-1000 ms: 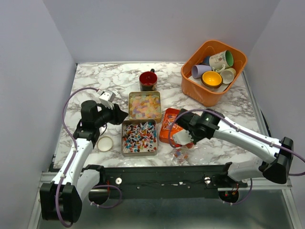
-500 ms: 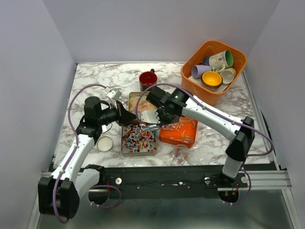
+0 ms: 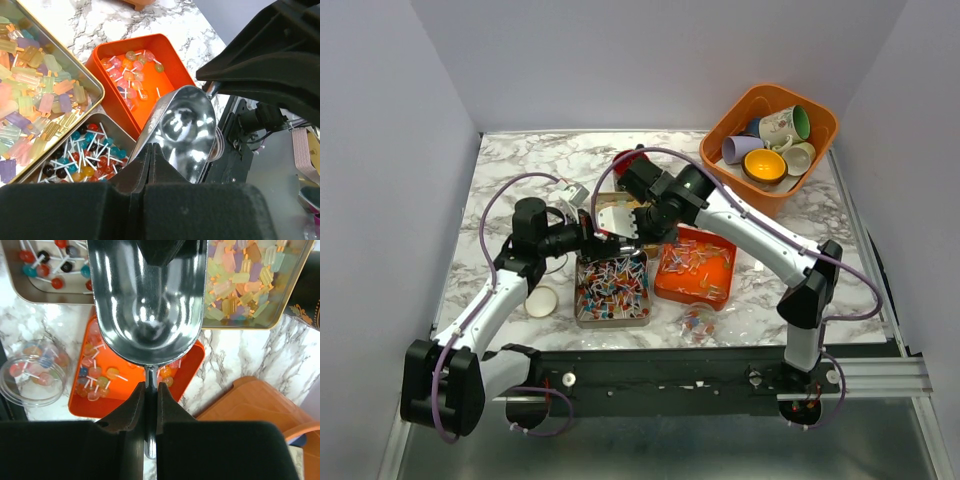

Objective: Pack the candies
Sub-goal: Adjust the spatula, then scoop the fake candies from the storage box.

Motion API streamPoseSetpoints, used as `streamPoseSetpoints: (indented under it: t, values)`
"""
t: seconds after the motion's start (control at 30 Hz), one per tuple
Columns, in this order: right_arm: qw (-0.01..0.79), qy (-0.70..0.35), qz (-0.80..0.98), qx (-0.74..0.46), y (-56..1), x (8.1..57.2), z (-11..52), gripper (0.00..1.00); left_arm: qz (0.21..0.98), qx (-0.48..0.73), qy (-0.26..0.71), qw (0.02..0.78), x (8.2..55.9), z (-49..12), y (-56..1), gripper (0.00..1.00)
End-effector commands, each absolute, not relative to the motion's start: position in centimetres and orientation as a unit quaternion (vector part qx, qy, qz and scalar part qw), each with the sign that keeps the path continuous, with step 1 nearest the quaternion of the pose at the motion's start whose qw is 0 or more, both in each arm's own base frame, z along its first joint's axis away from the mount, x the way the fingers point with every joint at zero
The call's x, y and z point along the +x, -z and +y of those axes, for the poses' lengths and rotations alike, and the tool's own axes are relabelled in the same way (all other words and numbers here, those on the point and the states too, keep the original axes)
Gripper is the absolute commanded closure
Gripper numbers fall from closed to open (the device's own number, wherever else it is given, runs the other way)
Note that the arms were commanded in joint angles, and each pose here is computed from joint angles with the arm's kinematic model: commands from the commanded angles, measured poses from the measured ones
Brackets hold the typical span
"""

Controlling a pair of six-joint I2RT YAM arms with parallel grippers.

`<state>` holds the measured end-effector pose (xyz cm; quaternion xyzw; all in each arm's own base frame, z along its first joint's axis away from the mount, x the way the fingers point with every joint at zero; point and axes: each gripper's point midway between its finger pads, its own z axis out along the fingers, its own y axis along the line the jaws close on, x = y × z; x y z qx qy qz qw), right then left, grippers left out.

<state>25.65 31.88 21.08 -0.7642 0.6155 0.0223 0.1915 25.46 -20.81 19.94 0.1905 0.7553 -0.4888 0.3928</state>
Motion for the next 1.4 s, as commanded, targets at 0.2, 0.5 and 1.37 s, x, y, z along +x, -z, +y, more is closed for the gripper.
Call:
streamPoseSetpoints:
  t: [0.2, 0.5, 1.37]
  values:
    - [0.308, -0.157, 0.571, -0.745, -28.1, 23.4, 34.6, 0.99, 0.781, 0.159, 0.449, 0.403, 26.8, -19.1, -18.0, 1.00]
    - [0.258, -0.027, 0.515, -0.817, -23.6, 26.8, 31.4, 0.99, 0.863, -0.024, 0.277, 0.421, 26.6, -11.5, -19.2, 0.69]
    - [0.067, 0.260, 0.256, -0.929, -18.9, 29.8, 30.9, 0.99, 0.877, -0.360, 0.282, 0.147, 17.6, -9.6, -6.8, 0.23]
